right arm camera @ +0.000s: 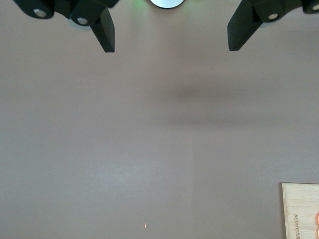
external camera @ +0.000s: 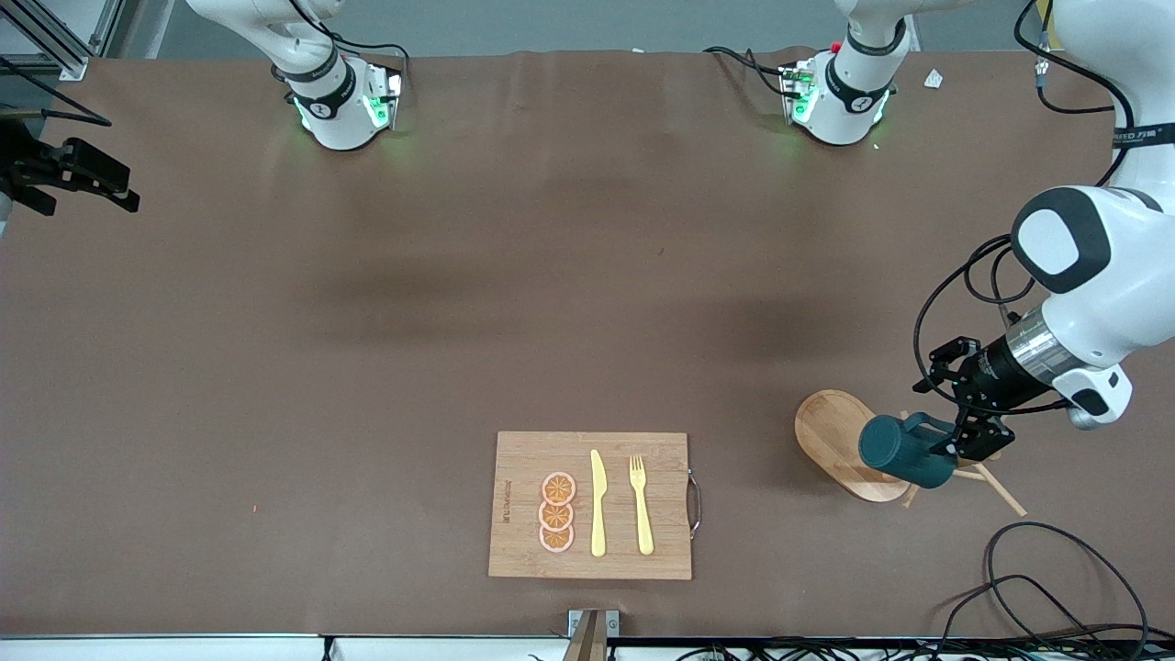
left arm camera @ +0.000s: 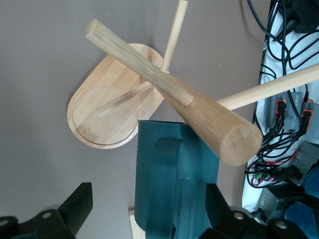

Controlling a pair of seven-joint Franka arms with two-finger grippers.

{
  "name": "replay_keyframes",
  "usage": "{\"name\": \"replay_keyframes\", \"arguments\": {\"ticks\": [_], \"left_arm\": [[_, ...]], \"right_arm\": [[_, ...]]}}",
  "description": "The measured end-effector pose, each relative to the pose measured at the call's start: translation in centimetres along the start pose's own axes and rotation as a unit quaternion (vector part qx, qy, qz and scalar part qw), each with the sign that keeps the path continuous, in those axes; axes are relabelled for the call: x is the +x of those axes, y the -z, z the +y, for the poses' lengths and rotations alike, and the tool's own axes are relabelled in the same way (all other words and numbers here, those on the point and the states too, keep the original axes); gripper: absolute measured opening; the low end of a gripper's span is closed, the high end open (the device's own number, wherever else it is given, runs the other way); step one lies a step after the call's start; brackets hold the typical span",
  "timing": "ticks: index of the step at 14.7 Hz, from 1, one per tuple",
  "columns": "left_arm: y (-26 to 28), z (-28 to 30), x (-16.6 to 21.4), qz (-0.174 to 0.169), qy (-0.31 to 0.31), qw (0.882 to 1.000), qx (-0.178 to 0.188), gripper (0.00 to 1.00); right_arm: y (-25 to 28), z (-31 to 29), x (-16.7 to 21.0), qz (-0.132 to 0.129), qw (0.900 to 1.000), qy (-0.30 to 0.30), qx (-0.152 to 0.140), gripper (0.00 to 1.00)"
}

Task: Transfer cup from left to right arm and place
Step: 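Move the left gripper down to the teal mug on the stand, then close the left gripper on the teal mug's body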

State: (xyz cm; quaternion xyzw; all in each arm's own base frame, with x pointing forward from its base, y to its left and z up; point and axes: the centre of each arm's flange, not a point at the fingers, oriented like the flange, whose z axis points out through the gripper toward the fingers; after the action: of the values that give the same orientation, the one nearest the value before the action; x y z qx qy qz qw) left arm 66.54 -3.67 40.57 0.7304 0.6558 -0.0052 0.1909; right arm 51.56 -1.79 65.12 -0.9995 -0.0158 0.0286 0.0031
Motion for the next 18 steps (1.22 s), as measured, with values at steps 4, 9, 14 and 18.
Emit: {"name": "replay_keyframes", "arguments": {"ticks": [4, 9, 14, 18], "left_arm": [[-0.9, 0.2, -0.3, 0.001, -0.002, 1.0, -0.008, 1.0], [-2.0, 0.3, -0.2, 0.003, -0.002, 1.0, -0.012, 1.0], [-2.2, 0.3, -0.5, 0.003, -0.004, 1.0, -0.015, 1.0], [-3.0, 0.3, -0.2, 0.004, -0.002, 1.0, -0.017, 1.0]], "right_arm": [[0.0, 0.0, 0.0, 0.0, 1.0, 0.0, 0.0, 1.0], [0.0, 0.0, 0.0, 0.0, 1.0, 0.0, 0.0, 1.0], [0.0, 0.0, 0.0, 0.0, 1.0, 0.0, 0.0, 1.0], [0.0, 0.0, 0.0, 0.0, 1.0, 0.0, 0.0, 1.0]]}}
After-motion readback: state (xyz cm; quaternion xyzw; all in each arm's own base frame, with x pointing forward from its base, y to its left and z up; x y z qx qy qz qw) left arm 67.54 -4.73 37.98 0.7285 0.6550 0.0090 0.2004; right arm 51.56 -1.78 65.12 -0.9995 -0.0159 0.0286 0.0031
